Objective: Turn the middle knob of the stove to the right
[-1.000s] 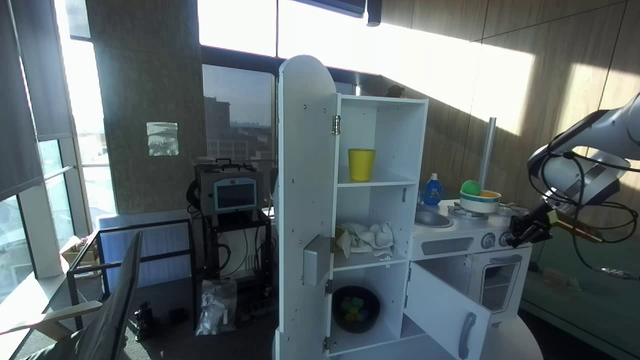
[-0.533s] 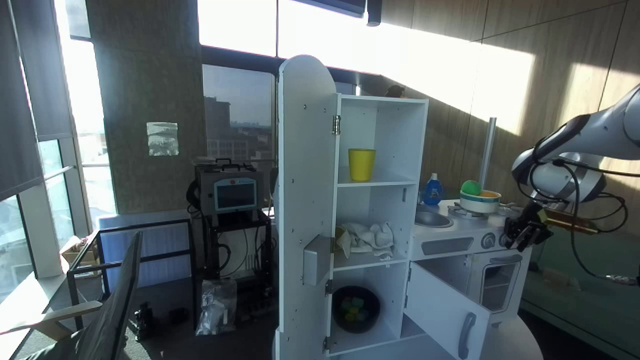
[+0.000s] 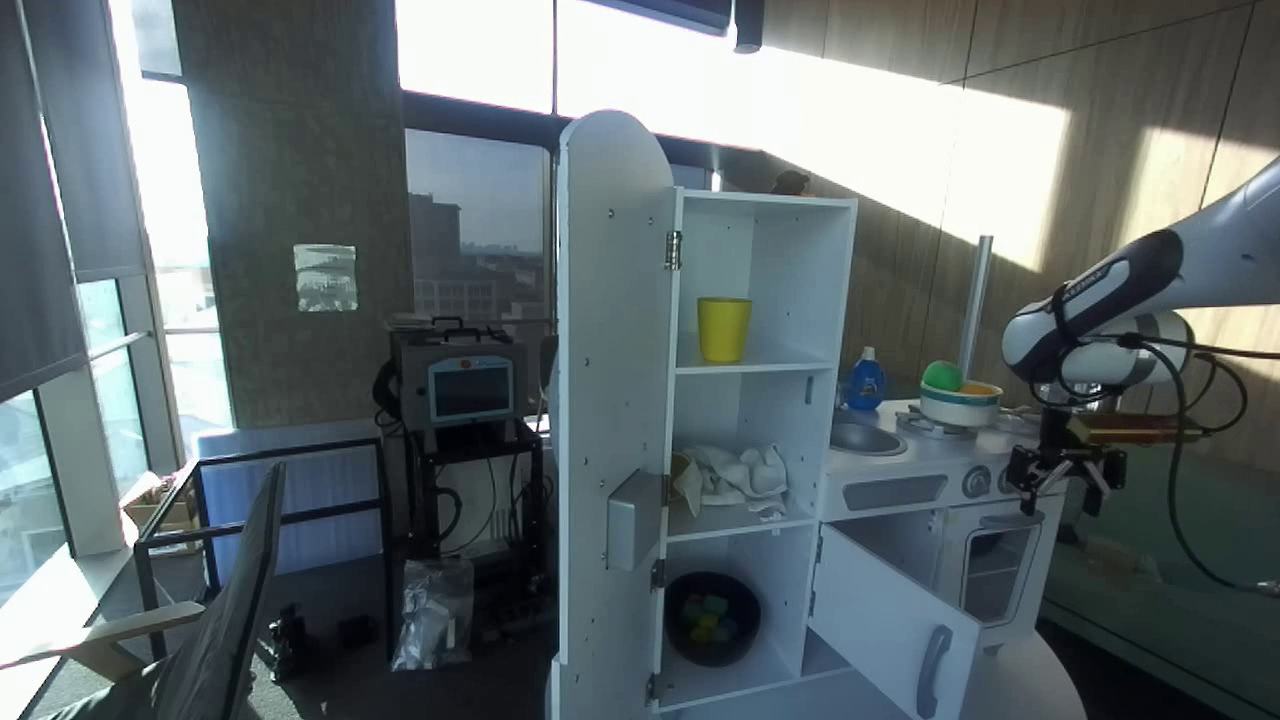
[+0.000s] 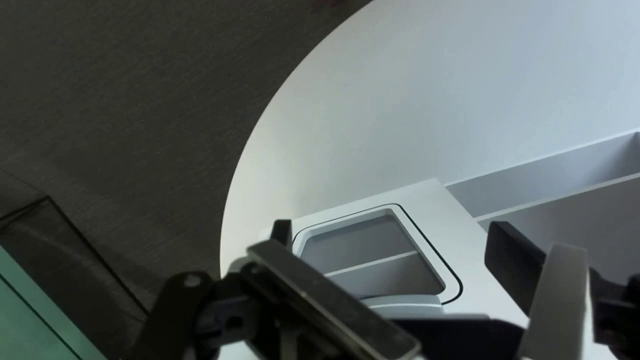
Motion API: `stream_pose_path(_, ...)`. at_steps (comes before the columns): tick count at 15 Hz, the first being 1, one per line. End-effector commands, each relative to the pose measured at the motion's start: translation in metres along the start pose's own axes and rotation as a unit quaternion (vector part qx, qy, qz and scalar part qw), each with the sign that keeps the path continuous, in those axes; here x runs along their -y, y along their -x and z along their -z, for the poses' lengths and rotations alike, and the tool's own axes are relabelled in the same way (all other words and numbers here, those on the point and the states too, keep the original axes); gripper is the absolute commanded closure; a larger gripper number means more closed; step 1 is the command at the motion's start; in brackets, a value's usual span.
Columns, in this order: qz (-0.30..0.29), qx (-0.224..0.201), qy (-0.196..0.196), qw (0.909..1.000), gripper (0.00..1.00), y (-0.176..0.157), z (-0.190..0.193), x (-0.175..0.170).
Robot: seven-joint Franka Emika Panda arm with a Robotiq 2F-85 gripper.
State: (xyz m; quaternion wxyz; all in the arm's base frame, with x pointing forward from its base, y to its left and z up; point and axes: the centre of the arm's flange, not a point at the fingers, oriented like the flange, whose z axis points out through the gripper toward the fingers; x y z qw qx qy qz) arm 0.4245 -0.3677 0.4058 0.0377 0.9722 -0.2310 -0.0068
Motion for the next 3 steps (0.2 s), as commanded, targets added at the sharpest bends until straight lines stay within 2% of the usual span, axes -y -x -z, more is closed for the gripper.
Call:
stream_pose_path(1,0.005,-0.003,0.022,0.9997,0.00,0.0309,0.0187,0.0137)
stream_pose_path(3,0.010,-0.001,0.028,0.9996,0.00,0.0385,0.0212,0.0163)
